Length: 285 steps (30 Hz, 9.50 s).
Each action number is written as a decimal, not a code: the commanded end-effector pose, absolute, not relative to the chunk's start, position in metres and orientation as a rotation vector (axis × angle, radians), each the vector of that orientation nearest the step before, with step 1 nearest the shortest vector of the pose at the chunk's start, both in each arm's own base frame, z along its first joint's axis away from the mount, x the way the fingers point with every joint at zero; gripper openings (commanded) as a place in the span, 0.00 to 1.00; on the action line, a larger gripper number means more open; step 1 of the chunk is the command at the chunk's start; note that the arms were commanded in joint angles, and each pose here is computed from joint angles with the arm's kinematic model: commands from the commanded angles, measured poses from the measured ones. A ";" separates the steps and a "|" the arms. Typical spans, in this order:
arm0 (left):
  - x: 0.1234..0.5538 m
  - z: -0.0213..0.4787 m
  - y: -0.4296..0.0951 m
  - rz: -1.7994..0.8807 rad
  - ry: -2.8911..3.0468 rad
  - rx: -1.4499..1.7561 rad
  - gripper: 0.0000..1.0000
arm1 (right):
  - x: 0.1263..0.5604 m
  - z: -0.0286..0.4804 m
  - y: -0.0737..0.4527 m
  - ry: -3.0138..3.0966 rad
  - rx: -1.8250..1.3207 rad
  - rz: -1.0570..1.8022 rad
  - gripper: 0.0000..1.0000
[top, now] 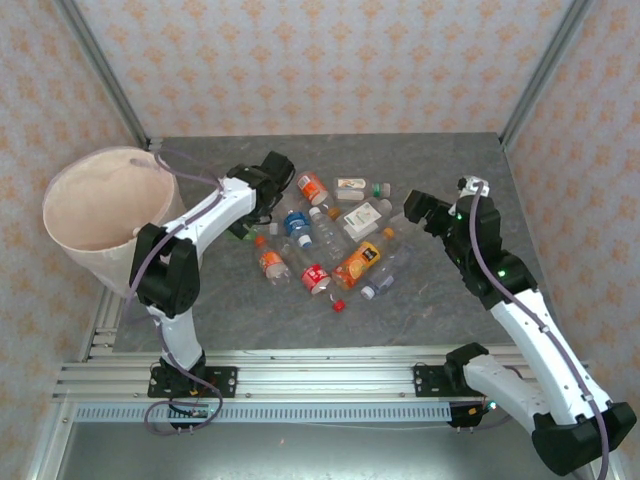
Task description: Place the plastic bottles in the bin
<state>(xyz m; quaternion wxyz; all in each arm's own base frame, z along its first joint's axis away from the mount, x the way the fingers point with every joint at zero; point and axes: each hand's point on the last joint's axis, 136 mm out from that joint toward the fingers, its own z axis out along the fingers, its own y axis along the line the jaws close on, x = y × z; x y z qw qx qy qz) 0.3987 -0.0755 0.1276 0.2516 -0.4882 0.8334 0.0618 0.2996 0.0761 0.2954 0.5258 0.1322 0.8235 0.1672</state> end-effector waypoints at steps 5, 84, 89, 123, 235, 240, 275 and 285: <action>0.396 0.095 -0.046 0.297 2.167 -1.545 1.00 | 0.290 0.296 0.064 1.975 0.321 0.330 0.99; 0.460 0.325 -0.159 -0.424 1.991 -0.448 0.38 | 0.265 0.300 0.144 1.967 -0.168 0.720 0.99; 0.439 0.344 -0.148 -0.426 1.965 -0.417 0.39 | 0.273 0.306 0.150 1.915 -0.155 0.765 0.99; 0.290 0.411 0.122 0.269 1.785 -0.900 0.40 | 0.311 0.296 0.158 1.940 -0.082 0.760 0.99; 0.349 0.379 -0.038 -0.658 1.963 -0.568 1.00 | 0.300 0.089 0.080 2.478 1.025 0.621 0.93; 0.348 0.372 -0.035 -0.634 1.966 -0.580 1.00 | 0.306 0.077 0.090 2.481 1.049 0.603 0.85; 0.341 0.329 -0.036 -0.637 2.035 -0.634 1.00 | 0.296 0.063 0.057 2.297 1.082 0.427 0.44; 0.353 0.332 -0.069 -0.694 2.066 -0.545 1.00 | 0.310 0.124 0.073 2.187 0.762 0.568 0.36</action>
